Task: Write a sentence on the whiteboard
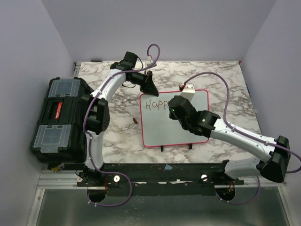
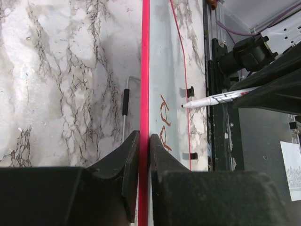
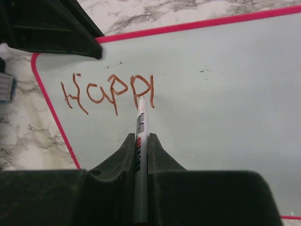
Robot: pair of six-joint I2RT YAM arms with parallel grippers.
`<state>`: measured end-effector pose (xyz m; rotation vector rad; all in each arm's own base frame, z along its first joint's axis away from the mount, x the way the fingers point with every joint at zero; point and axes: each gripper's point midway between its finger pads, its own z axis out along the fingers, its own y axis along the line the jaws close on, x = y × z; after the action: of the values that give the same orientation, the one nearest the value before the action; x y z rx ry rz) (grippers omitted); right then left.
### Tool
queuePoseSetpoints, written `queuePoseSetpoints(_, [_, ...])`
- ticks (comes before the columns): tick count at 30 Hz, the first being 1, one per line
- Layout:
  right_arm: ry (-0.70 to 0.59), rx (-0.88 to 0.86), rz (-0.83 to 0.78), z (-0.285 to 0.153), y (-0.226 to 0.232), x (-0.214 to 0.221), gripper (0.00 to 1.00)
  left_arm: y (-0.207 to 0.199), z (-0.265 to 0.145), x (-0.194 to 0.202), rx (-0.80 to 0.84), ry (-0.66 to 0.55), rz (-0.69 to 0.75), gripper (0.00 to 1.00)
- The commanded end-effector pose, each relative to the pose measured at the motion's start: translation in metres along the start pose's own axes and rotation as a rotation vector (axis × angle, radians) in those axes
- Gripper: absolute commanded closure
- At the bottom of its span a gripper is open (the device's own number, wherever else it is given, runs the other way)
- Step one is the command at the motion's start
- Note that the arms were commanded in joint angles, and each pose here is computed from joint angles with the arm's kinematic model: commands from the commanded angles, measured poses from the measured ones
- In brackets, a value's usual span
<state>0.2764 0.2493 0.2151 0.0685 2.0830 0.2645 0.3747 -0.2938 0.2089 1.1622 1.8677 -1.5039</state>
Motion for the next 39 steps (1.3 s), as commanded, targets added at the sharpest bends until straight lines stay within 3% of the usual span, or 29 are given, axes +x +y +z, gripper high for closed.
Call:
queuePoseSetpoints(1, [-0.085, -0.006, 0.034, -0.008, 0.005, -0.035, 0.99, -0.021, -0.012, -0.029, 0.028, -0.063, 0.134, 1.00])
queuePoseSetpoints(11, [-0.138, 0.071, 0.019, 0.012, 0.008, -0.045, 0.99, -0.021, -0.013, -0.029, 0.028, -0.064, 0.135, 1.00])
queuePoseSetpoints(22, [-0.111, 0.126, 0.002, 0.031, -0.004, -0.028, 0.99, -0.022, -0.014, -0.028, 0.028, -0.067, 0.136, 1.00])
queuePoseSetpoints(39, [-0.145, 0.100, 0.047, 0.012, -0.020, -0.034, 1.00, -0.021, -0.014, -0.029, 0.027, -0.072, 0.136, 1.00])
